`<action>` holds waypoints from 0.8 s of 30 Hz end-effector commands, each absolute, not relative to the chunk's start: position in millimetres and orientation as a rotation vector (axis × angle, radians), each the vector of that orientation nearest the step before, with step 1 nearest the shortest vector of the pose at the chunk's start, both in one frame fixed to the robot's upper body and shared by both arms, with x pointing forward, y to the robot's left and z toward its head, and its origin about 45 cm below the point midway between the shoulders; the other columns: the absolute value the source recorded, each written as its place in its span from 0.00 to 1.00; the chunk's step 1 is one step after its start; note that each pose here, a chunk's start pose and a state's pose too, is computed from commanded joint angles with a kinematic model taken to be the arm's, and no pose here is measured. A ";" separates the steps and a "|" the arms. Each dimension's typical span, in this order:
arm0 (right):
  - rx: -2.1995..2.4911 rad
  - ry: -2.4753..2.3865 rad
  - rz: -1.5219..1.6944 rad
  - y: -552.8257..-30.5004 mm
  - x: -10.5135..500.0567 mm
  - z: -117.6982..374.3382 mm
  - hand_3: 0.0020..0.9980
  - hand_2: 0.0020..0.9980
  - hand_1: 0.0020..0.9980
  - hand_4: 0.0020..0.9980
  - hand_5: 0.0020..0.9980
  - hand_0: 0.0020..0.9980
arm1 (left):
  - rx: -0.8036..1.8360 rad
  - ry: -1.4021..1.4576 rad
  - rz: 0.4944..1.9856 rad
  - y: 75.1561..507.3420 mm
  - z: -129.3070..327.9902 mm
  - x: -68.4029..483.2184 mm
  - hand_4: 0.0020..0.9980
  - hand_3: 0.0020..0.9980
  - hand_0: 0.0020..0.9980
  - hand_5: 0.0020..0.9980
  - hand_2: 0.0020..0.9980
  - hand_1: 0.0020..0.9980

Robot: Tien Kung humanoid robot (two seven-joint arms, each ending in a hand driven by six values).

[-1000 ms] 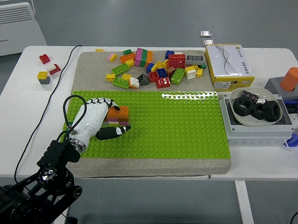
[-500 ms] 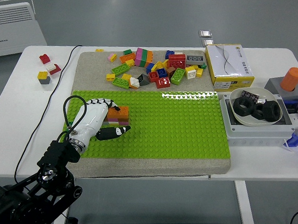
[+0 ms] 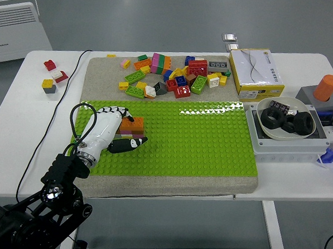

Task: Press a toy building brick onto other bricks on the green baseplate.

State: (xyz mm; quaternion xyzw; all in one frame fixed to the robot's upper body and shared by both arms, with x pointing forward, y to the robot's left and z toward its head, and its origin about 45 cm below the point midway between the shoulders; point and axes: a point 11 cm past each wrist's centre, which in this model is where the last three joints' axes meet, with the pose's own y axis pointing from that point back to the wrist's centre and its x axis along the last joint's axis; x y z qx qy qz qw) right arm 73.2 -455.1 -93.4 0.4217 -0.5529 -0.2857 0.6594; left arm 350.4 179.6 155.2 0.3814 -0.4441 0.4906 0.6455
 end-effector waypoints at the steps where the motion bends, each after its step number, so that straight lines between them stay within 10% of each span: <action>1: 0.954 -1.251 -0.647 -455.1 73.1 -93.4 0.79 0.75 0.68 0.89 1.00 0.75 | 0.865 -1.011 1.119 179.5 156.0 350.5 0.93 0.59 0.88 0.64 0.84 0.89; 24: 0.962 -1.234 -0.660 -451.0 66.7 -96.3 0.79 0.74 0.68 0.89 1.00 0.75 | 0.635 -0.771 1.337 248.7 188.3 328.2 0.93 0.68 0.86 0.59 0.80 0.82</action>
